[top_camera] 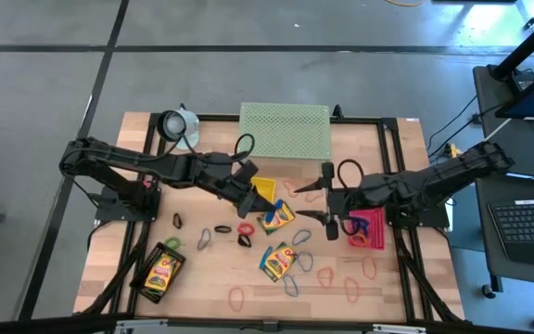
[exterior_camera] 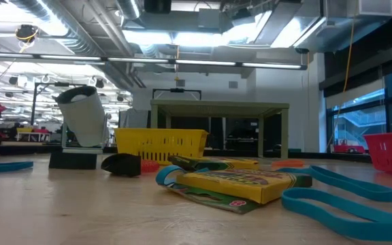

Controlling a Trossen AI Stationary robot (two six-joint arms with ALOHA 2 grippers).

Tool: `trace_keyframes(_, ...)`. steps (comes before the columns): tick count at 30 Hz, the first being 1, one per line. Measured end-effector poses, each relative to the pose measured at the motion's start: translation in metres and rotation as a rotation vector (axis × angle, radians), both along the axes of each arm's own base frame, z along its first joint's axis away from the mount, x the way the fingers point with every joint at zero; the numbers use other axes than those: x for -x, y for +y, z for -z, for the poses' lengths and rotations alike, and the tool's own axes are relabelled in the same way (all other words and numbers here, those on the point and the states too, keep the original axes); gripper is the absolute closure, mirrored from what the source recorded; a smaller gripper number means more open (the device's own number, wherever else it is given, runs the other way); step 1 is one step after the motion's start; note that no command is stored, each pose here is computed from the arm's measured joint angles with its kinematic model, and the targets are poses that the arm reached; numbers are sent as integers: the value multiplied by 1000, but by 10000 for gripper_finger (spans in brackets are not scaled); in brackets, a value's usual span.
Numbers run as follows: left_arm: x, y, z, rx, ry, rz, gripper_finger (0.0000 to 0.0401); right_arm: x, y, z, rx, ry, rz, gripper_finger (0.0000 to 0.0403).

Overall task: Pick & Place Office Desk Supplies
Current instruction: Put the blue spring keychain into the red bin

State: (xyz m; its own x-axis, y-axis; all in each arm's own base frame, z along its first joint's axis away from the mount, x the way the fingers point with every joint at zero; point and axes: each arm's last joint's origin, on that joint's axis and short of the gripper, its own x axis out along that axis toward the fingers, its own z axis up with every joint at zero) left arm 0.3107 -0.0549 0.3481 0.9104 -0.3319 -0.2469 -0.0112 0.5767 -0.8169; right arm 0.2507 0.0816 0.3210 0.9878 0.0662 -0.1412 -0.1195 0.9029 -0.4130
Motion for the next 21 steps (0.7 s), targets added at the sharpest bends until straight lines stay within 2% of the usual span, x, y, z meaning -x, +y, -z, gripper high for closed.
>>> trace_keyframes(7, -1, 6, -1, -8, -14, -1, 399, -11, 4, 6, 9, 0, -40, 177)
trace_keyframes(14, -7, 5, 3, 4, -18, 24, 399, -28, 3, -7, 15, -9, 3, 177)
trace_keyframes(21, -8, 4, 3, 14, -23, 54, 399, -38, 6, 1, 38, 90, -9, 180)
